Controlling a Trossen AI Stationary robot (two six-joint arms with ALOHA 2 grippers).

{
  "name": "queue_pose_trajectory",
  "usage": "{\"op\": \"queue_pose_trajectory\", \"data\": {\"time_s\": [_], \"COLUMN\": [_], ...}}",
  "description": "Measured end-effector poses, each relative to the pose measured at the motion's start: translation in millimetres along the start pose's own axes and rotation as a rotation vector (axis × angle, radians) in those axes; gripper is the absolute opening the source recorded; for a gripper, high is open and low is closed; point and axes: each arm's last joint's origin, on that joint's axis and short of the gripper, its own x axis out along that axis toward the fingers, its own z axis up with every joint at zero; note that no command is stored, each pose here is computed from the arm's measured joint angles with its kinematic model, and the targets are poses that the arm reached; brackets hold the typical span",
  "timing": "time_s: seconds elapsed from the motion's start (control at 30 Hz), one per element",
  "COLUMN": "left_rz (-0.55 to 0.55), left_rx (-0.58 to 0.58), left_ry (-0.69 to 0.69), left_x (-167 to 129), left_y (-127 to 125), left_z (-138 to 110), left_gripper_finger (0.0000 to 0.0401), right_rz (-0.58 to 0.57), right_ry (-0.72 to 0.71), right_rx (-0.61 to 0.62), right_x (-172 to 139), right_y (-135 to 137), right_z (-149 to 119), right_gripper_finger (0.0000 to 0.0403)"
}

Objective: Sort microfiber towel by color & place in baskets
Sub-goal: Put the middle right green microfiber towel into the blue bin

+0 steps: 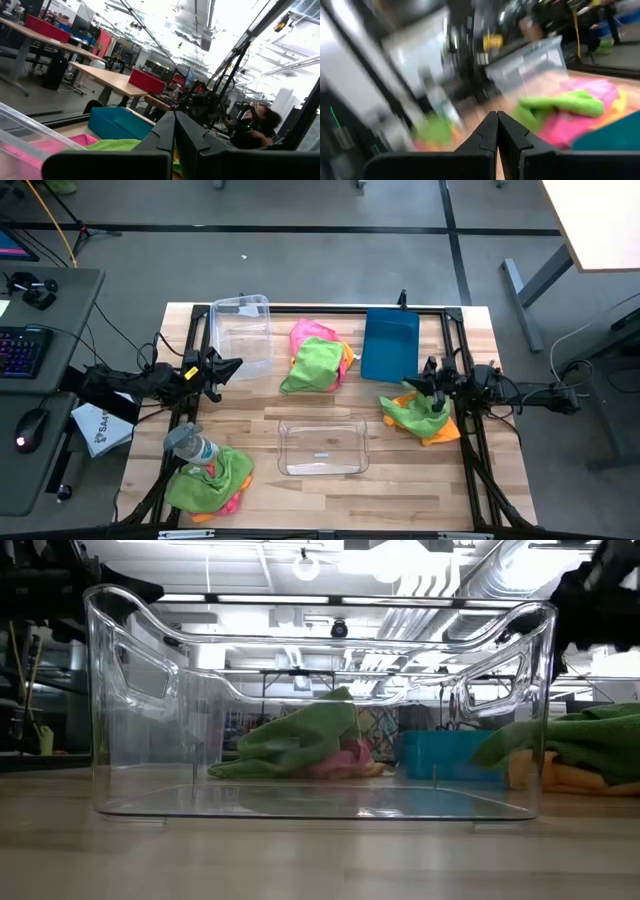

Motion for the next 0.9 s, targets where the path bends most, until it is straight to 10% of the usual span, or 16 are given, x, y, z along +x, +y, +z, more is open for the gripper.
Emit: {"op": "queue_pose_trajectory", "data": {"time_s": [0.13, 0.33, 0.53, 0.73, 0.9], "left_rz": [0.000, 0.000, 0.000, 0.000, -0.001], "left_rx": [0.000, 0.000, 0.000, 0.000, 0.000], "left_ry": [0.000, 0.000, 0.000, 0.000, 0.000], "left_x": [0, 0, 0, 0, 0], "left_y": [0, 0, 0, 0, 0], "left_z": [0, 0, 0, 0, 0], "left_gripper_finger": [0.0000, 0.0000, 0.0000, 0.0000, 0.0000], "right_rz": [0.005, 0.353, 0.065, -0.152, -0.275], "right_ry": [-0.314, -0.328, 0.409, 1.163, 1.458], "right_rx": [0.394, 0.283, 0.006, -0.043, -0.060], "right_x": [-3, -5, 18, 34, 53], "right_y": [7, 48, 77, 78, 78], "right_z": [23, 76, 104, 76, 41], "right_gripper_finger": [0.0000, 0.0011, 0.0092, 0.0198, 0.0248]}}
